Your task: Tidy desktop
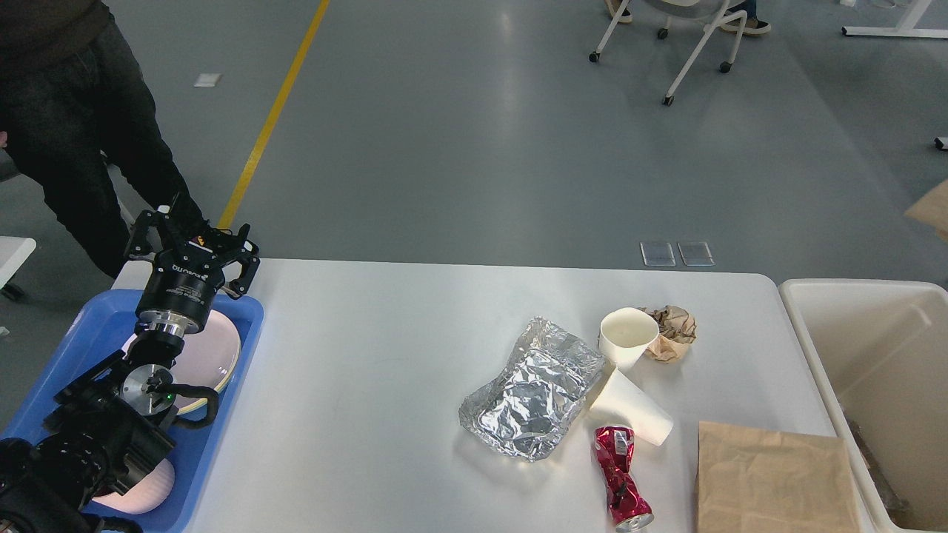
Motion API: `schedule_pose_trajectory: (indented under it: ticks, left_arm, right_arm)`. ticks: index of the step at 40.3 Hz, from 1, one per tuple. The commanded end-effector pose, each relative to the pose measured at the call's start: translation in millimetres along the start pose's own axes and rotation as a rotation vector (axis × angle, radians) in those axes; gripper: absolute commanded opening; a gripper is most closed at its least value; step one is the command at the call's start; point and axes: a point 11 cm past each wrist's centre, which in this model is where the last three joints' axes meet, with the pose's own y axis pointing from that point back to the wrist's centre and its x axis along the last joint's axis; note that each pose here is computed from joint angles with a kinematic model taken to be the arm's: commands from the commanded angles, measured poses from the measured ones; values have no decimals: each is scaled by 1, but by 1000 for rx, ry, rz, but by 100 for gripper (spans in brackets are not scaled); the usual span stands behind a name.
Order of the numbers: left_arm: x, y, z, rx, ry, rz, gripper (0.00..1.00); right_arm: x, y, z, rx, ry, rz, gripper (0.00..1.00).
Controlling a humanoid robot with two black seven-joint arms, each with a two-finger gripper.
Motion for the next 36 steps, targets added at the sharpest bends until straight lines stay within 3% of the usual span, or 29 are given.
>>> schedule_pose_trajectory:
  ticks: [1, 11, 25, 36]
  left_arm:
    - [0, 0, 0, 0, 0, 0, 96]
    - [0, 0, 0, 0, 0, 0, 96]
    - [0, 0, 0, 0, 0, 0, 96]
    - [0, 0, 0, -2, 0, 0, 96]
  right_arm:
    - [-2, -20, 29, -104, -7, 3, 0]
    - [-29, -80, 60, -289, 36, 18, 0]
    - [-85, -150, 69, -375, 100, 8, 0]
    - [-112, -178, 82, -406, 110, 14, 0]
